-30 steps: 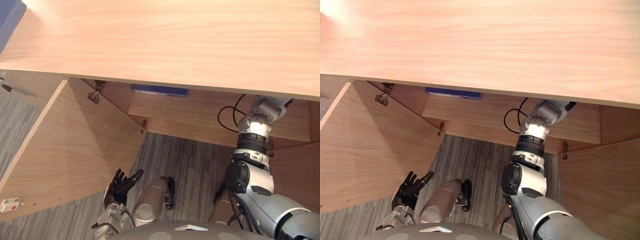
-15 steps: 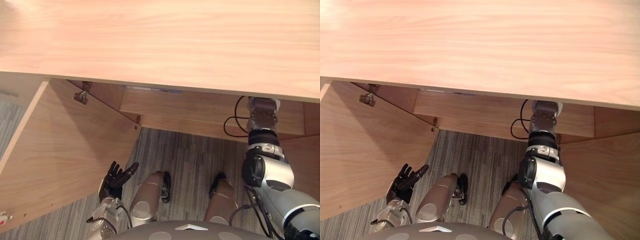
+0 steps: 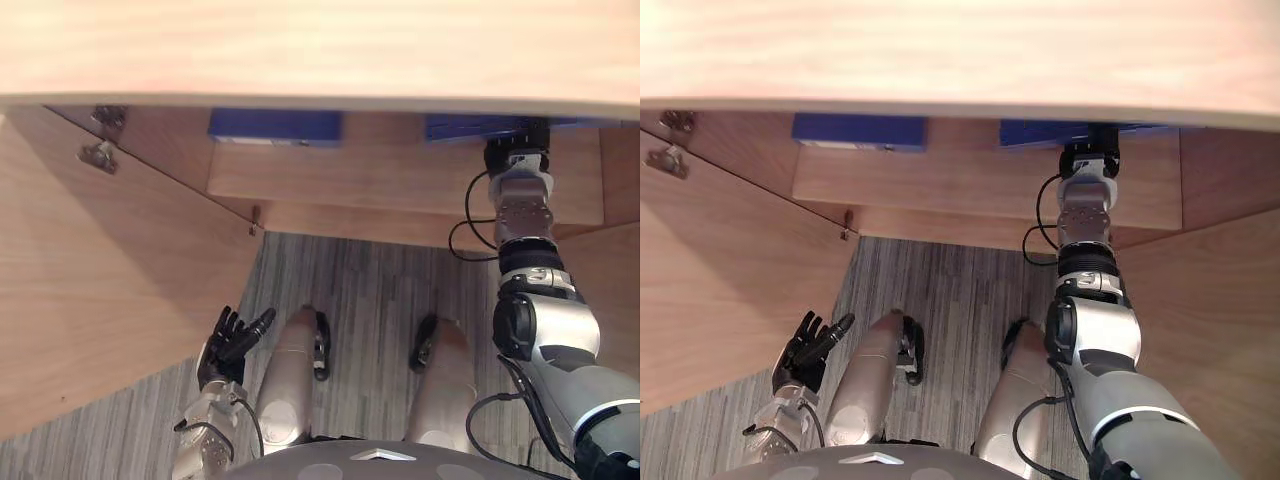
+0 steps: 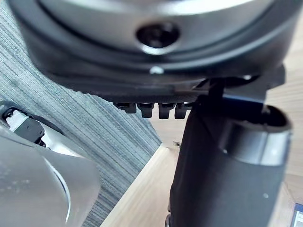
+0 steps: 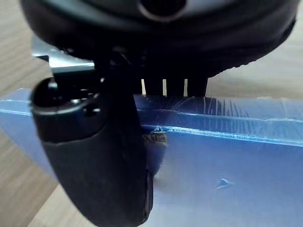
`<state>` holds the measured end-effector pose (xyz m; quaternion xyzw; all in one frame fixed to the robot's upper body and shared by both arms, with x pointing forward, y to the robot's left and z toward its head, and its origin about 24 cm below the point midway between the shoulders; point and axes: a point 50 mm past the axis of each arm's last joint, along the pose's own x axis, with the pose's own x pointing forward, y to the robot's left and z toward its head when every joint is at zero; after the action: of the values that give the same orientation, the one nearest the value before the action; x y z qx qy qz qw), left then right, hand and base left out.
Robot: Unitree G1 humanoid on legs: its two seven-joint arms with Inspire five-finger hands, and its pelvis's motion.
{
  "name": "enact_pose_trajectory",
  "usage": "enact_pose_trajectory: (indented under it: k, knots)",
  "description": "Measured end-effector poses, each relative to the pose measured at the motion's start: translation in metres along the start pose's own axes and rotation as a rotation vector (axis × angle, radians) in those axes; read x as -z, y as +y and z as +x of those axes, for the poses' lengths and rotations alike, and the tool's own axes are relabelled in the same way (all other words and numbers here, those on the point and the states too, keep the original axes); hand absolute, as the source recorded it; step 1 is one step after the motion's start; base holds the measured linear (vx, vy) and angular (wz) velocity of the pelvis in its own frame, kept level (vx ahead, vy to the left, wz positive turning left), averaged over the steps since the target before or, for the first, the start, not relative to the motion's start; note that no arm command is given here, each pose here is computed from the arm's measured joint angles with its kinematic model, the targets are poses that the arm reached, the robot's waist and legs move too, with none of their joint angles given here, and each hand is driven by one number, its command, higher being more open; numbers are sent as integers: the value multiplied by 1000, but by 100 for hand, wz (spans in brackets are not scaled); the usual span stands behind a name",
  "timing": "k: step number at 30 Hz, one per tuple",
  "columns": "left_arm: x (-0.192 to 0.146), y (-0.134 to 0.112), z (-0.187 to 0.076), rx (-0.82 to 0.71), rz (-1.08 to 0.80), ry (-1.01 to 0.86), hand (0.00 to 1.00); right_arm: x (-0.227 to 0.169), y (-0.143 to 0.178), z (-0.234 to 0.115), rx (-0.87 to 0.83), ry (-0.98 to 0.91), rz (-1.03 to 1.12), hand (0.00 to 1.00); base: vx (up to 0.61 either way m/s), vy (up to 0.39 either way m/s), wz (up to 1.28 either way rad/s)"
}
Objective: Walk over to the cabinet, pick up the folder, carry it to the office cabinet, place the folder inside the office cabinet, then close the office cabinet door
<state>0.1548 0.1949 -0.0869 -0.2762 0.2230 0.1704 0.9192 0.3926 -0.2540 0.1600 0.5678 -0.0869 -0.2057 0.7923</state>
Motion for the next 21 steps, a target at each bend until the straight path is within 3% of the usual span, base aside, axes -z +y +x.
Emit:
enact_pose_trajectory:
  k: [13, 21]
  knots:
    - [-5, -8, 5, 0, 0, -13, 100, 16, 13, -8, -117, 16, 44, 0, -114, -3, -2]
    - [-7, -11, 8, 5, -1, -22, 100, 19, 13, -10, -100, -7, 113, 0, -4, -18, -2]
